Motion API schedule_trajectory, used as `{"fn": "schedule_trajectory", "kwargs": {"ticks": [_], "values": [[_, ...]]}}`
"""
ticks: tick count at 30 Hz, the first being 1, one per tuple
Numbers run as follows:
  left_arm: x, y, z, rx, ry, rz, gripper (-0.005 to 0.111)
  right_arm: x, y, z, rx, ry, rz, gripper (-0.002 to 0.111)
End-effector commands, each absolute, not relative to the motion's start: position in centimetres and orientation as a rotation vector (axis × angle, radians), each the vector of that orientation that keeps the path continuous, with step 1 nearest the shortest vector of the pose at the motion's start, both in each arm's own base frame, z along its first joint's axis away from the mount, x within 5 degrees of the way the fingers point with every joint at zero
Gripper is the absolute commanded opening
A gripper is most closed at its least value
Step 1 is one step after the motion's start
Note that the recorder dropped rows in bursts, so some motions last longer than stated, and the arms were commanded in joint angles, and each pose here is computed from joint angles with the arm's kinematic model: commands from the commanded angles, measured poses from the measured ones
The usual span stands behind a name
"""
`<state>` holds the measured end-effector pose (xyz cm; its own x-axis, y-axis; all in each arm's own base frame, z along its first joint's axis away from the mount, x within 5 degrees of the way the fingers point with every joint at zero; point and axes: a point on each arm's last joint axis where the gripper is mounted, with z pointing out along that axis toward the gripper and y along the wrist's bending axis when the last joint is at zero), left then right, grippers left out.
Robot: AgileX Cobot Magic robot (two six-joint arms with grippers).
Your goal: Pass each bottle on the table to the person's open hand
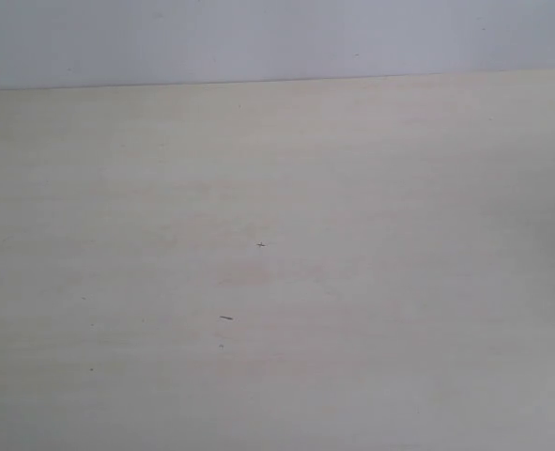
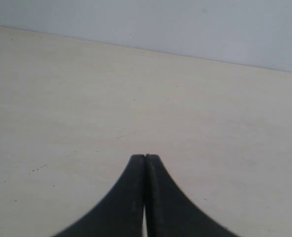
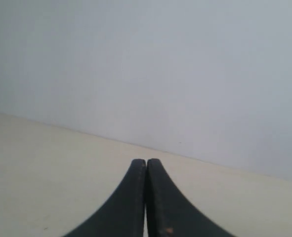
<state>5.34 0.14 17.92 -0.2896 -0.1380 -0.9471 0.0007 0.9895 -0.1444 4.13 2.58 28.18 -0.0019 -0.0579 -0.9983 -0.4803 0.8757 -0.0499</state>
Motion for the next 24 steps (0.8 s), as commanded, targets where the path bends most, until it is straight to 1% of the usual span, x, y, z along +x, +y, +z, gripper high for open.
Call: {"fn": "schedule_trajectory", "kwargs": {"ticks": [1,7,15,24], "values": [[5.3,0.1,18.0,-0.106,1.850,-0.147,0.000,5.1,1.8,26.1,-0.294,1.497,0.208,0.000],[5.3,0.1,18.0,-0.106,1.850,-0.147,0.000,5.6,0.9,23.7,-0.112,1.452,0.127,0.000],[5.3,0.1,18.0,-0.106,1.850,-0.147,0.000,5.9,0.8,21.0,-0.103,1.532,0.105,0.000],[5.3,0.1,18.0,-0.106,1.850,-0.147,0.000,5.6,0.6,20.4,-0.100,1.579,0.056,0.000]]}}
